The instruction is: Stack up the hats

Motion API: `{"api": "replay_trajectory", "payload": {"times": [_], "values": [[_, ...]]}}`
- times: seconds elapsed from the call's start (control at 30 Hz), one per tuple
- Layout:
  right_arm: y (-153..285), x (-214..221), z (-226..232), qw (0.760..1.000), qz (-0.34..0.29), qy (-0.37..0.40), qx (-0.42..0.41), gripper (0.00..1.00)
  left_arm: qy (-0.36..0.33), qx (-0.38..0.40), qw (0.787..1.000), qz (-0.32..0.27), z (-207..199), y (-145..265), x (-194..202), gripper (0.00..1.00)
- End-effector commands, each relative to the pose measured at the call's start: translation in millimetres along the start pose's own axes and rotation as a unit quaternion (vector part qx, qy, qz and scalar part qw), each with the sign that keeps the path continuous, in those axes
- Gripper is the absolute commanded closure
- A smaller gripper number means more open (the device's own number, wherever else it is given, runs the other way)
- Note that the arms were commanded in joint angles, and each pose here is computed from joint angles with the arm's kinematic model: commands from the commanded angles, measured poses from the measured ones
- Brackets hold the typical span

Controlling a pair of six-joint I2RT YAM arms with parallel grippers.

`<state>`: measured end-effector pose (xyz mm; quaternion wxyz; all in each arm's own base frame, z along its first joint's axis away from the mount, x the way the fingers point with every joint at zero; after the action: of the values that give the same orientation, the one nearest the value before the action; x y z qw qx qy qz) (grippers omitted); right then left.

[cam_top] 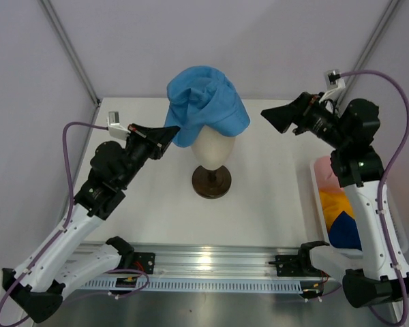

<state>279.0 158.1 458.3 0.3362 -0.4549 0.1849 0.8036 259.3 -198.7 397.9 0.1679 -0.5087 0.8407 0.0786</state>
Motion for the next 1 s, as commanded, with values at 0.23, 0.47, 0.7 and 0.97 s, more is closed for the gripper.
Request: {"api": "replay_trajectory", "payload": {"times": [0.23, 0.47, 0.7, 0.97], "values": [[-11.5, 11.6, 41.3, 0.96, -0.124, -0.237, -0.085, 0.01, -0.004, 0.032, 0.999, -0.011, -21.4, 18.2, -4.0, 0.99], [-13.8, 17.1, 62.6, 0.924, -0.181, -0.31, -0.131, 0.01, -0.006, 0.03, 0.999, -0.011, -20.1, 16.3, -2.9, 0.99], [16.3, 16.3, 35.3, 0.897, -0.272, -0.337, -0.083, 0.02, -0.018, 0.031, 0.999, -0.023, -21.6, 20.9, -8.2, 0.99], [19.8, 9.1, 42.3, 0.885, -0.283, -0.355, -0.102, 0.04, -0.022, 0.037, 0.999, -0.006, -22.3, 16.2, -1.5, 0.99]]}}
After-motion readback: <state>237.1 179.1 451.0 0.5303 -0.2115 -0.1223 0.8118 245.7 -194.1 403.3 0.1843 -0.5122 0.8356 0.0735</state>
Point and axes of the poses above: each gripper's point midway between its finger pads, its own y axis back along the fingers, its own z axis along the line the jaws close on, x = y × z, the point moved 1 cm from there along y, back along the fingers, and after that the axes turned 3 degrees about -y, right-handed, at the moved point
